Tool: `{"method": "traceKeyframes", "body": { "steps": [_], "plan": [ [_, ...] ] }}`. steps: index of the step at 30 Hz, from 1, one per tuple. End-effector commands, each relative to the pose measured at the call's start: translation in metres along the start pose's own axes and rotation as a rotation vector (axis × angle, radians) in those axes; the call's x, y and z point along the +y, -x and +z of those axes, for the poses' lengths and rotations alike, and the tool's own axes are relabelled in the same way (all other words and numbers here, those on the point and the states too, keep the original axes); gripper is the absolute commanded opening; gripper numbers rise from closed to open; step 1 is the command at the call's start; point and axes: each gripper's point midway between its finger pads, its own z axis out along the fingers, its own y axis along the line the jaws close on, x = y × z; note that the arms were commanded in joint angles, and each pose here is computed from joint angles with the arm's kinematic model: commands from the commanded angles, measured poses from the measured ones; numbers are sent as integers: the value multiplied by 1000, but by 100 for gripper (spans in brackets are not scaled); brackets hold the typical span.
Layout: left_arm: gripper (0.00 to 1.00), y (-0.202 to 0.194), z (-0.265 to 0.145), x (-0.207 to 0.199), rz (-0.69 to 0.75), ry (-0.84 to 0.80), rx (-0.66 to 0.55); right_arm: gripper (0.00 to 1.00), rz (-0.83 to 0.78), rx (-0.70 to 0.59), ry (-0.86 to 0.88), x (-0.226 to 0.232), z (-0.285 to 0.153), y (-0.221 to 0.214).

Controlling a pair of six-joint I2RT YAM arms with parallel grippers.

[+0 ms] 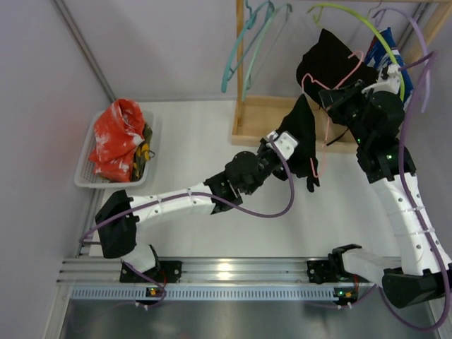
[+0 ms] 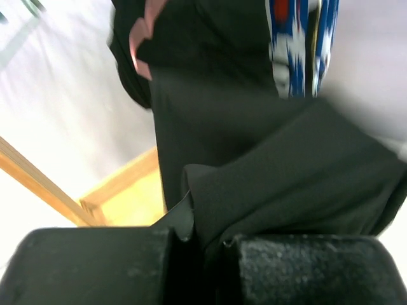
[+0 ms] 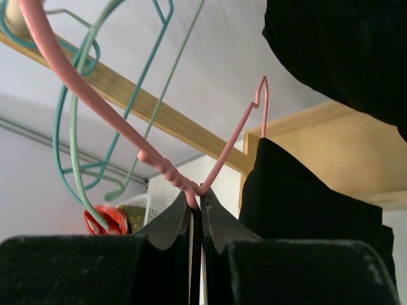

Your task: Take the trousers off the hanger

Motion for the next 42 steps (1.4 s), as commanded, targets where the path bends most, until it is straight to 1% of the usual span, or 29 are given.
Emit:
{"method": "traceKeyframes", "body": {
  "steps": [1,3,6,12,21,28,33,38,42],
  "plan": [
    [0,107,-13,37,-82,63,-239,0,-4,-50,152,33,-10,13],
    [0,119,-15,42,-82,68,-259,0,-13,-31,138,25,-8,3],
    [0,153,-17,55,-109,92,-314,0,-27,-4,116,12,-5,-11],
    [0,200,-21,74,-139,119,-397,0,-56,49,99,-5,-1,-35],
    [0,252,-27,89,-151,136,-499,0,-89,87,58,-27,5,-56],
    [0,275,-40,105,-159,166,-528,0,-119,122,23,-45,7,-73],
    [0,276,-51,116,-153,199,-504,0,-154,132,-23,-65,11,-84],
    [0,274,-67,128,-143,228,-480,0,-175,176,-57,-84,14,-104],
    [0,271,-86,147,-128,267,-454,0,-191,201,-69,-92,15,-114]
  ]
}}
